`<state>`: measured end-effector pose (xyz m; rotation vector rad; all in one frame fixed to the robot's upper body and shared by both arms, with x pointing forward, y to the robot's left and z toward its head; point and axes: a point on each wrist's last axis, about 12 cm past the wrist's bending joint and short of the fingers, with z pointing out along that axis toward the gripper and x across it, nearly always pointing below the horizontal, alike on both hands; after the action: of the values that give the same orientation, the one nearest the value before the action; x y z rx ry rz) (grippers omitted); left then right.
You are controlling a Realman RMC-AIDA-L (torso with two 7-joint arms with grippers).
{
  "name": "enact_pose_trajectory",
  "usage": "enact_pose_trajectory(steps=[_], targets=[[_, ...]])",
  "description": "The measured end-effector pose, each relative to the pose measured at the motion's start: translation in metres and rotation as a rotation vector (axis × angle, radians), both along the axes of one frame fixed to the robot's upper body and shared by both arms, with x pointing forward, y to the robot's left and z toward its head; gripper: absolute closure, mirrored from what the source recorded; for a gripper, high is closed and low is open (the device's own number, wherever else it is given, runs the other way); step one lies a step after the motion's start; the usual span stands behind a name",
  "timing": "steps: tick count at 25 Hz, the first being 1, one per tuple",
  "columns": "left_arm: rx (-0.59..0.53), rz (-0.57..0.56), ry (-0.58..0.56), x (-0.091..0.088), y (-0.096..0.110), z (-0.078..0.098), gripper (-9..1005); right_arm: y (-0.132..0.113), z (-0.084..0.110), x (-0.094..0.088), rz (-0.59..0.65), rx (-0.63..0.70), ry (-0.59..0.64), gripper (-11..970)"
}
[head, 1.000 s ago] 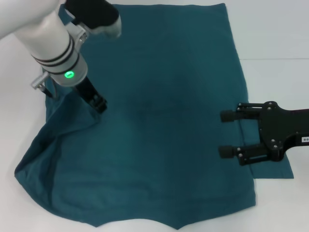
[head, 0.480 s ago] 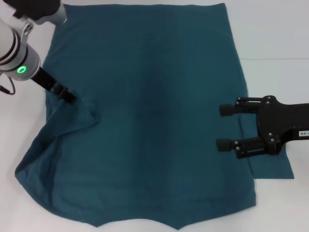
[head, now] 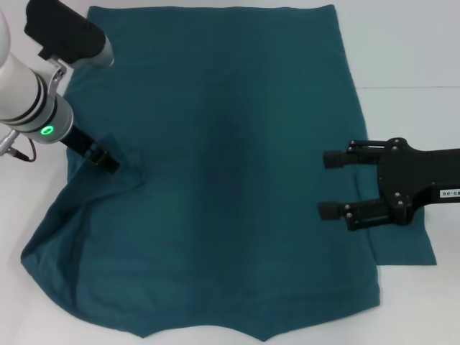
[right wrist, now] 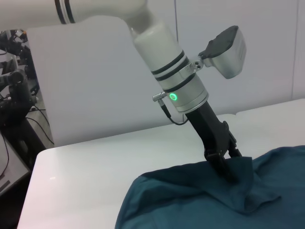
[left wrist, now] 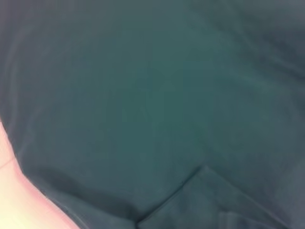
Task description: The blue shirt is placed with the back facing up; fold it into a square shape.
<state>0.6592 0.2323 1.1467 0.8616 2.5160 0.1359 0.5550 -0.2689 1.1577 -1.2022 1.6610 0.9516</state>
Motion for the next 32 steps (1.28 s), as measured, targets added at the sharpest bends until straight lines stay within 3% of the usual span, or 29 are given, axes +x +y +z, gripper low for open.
enact_pose_trajectory(steps=[6,10,18,25,32], targets=[[0.005,-0.002,0.012,0.0,0.0,-0.003,235,-0.001,-0.002,-0.001,-0.005,0.001,0.007,50],[0.007,-0.01,0.01,0.0,0.0,-0.003,394,-0.002,-0.002,-0.002,-0.008,0.001,0.007,50],[0.001,-0.041,0.006,-0.004,-0.005,-0.003,722,-0.003,-0.002,-0.002,-0.004,0.004,0.003,159],[-0.031,-0.11,-0.002,-0.022,-0.01,0.008,990,-0.006,-0.003,-0.004,-0.022,0.014,0.003,182],[-0.058,-0.181,-0.019,-0.051,-0.01,0.014,987,-0.009,-0.002,-0.005,-0.034,0.024,-0.001,183]])
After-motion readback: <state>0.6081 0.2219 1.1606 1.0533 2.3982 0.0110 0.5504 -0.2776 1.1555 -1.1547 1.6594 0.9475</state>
